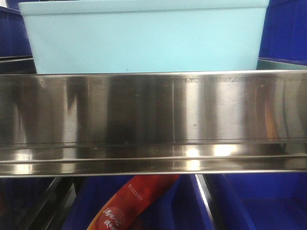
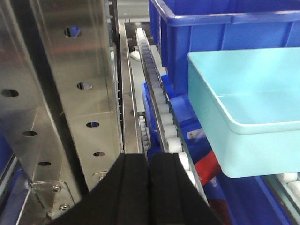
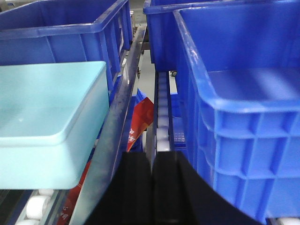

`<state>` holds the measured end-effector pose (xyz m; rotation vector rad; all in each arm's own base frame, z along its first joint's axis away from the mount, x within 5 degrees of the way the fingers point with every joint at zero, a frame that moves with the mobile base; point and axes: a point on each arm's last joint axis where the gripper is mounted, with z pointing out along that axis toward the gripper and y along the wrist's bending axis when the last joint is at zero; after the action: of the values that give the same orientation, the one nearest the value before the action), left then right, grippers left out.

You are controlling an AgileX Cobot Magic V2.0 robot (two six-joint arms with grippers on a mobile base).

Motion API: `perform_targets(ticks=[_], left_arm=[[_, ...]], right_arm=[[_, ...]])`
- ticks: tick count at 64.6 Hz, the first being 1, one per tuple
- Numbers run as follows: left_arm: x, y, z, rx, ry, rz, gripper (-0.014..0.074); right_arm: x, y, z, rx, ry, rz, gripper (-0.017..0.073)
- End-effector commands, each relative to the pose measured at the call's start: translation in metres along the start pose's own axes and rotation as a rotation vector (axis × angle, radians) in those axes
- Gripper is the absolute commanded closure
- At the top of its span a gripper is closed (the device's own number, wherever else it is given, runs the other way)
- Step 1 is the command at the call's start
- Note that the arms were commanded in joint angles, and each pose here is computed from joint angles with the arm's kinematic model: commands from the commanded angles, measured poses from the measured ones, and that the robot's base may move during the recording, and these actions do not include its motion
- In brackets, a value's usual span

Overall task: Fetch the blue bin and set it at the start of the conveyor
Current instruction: 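Position both grippers at the rim of the light-blue bin on the shelf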

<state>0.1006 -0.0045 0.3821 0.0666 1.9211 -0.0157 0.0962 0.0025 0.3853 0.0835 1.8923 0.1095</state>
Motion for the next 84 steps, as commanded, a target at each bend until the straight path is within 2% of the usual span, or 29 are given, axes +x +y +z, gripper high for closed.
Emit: perform_targets(ticks=[1,10,17,23,33,43,46,49,55,62,63,67,71,77,84], left_arm=[[-0.006,0.0,0.001,-0.003,-0.046,-0.001,0.0704],[-0.014,0.0,0.005,0.008,-0.085,-0.016,0.0704],[-0.025,-0.006,0.009,0.072,-0.016,-0.053,0.0704],[-0.037,-0.013,0.015,0.145,0.017,-0.024,0.0704],[-0.063,-0.034,0.036,0.304,0.064,0.019,0.0704],[-0.085,-0.063,0.058,0.431,0.094,0.088,0.0704],[-0.091,-0.071,0.065,0.457,0.099,0.098,0.0704],[-0.097,-0.079,0.073,0.474,0.111,0.088,0.0704],[-0.108,-0.087,0.096,0.421,0.155,0.029,0.0704],[-0.113,-0.088,0.129,0.241,0.22,-0.015,0.0704],[-0.114,-0.088,0.133,0.218,0.226,-0.033,0.0704],[-0.117,-0.091,0.148,0.148,0.253,-0.054,0.0704],[-0.119,-0.093,0.159,0.12,0.275,-0.067,0.0704],[-0.123,-0.094,0.175,0.079,0.312,-0.12,0.0704],[-0.125,-0.094,0.194,0.034,0.38,-0.131,0.0704]], right_arm=[[-0.006,0.0,0.002,0.004,-0.021,-0.001,0.0725],[-0.016,0.001,0.006,-0.009,-0.071,0.01,0.0725],[-0.027,0.013,0.011,-0.117,-0.018,-0.01,0.0725],[-0.038,0.027,0.016,-0.233,0.03,-0.063,0.0722],[-0.05,0.046,0.041,-0.336,0.1,-0.095,0.0722],[-0.056,0.066,0.073,-0.401,0.175,-0.119,0.0722],[-0.059,0.07,0.083,-0.408,0.19,-0.11,0.0722],[-0.062,0.074,0.092,-0.41,0.206,-0.09,0.0722],[-0.067,0.08,0.115,-0.397,0.242,-0.033,0.0709],[-0.073,0.082,0.139,-0.34,0.275,0.015,0.0707],[-0.075,0.082,0.141,-0.325,0.278,0.035,0.0706],[-0.077,0.081,0.156,-0.241,0.308,0.062,0.0706],[-0.077,0.081,0.169,-0.151,0.341,0.042,0.0706],[-0.08,0.088,0.181,-0.043,0.405,0.035,0.0706],[-0.083,0.099,0.2,0.004,0.475,0.002,0.0706]])
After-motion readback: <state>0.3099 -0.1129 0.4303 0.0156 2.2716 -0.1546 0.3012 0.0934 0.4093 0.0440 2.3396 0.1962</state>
